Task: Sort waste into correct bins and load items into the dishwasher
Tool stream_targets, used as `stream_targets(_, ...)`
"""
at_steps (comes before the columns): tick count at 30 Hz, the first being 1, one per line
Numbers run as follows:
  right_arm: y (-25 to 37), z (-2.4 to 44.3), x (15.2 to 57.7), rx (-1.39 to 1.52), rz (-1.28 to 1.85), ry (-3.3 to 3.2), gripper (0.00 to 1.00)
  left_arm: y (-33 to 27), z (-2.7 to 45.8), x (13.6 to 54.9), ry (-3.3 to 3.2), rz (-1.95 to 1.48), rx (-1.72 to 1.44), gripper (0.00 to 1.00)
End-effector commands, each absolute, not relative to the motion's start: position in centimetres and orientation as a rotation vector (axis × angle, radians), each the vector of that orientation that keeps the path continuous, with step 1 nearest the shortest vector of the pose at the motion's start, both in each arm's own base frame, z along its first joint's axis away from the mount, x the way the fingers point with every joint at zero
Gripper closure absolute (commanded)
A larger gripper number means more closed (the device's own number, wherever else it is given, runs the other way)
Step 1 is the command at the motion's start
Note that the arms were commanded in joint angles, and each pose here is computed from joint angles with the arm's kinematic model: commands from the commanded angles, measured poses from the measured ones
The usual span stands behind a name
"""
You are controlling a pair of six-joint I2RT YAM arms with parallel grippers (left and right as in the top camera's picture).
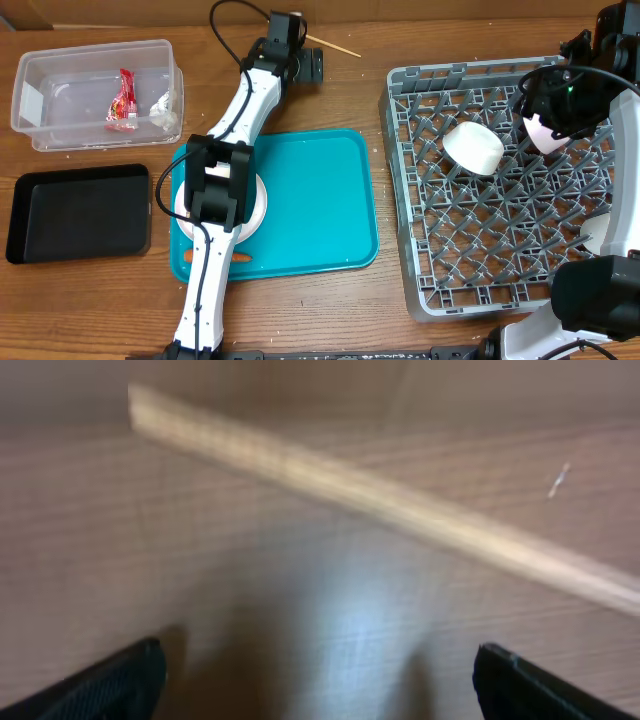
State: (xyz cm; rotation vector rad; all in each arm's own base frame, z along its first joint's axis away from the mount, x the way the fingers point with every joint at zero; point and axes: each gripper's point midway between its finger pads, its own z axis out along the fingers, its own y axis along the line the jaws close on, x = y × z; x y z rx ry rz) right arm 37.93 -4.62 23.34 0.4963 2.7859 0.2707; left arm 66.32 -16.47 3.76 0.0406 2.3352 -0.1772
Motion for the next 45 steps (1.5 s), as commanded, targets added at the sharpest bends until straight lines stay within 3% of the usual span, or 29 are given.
stream_targets(1, -4.8, 24.0, 38.5, 0.478, 0.262, 2.758, 0.44, -17.6, 9.3, 68.2, 2.162, -0.193, 0.088, 0.0)
stream_targets(16, -4.8, 24.0, 38.5, 0.478, 0.262, 2.759, 0.44, -26.2, 6.3, 68.9, 1.97, -0.498, 0.27, 0.0)
stream_targets(26, -4.7, 23.9, 38.1, 0.482, 0.264, 2.773, 0.44, -30.0, 1.7, 67.5, 1.975, -0.543, 0.304, 0.0)
stream_targets(34, -4.8, 23.8, 37.8, 0.461, 0.249, 2.788, 0.44, -29.5, -2.0, 65.8, 2.137, -0.519, 0.312, 0.0)
stream_targets(45, -4.8, 23.7, 37.8, 0.461, 0.249, 2.79, 0.44, -22.1, 2.4, 62.6, 2.438, -0.202, 0.19, 0.0)
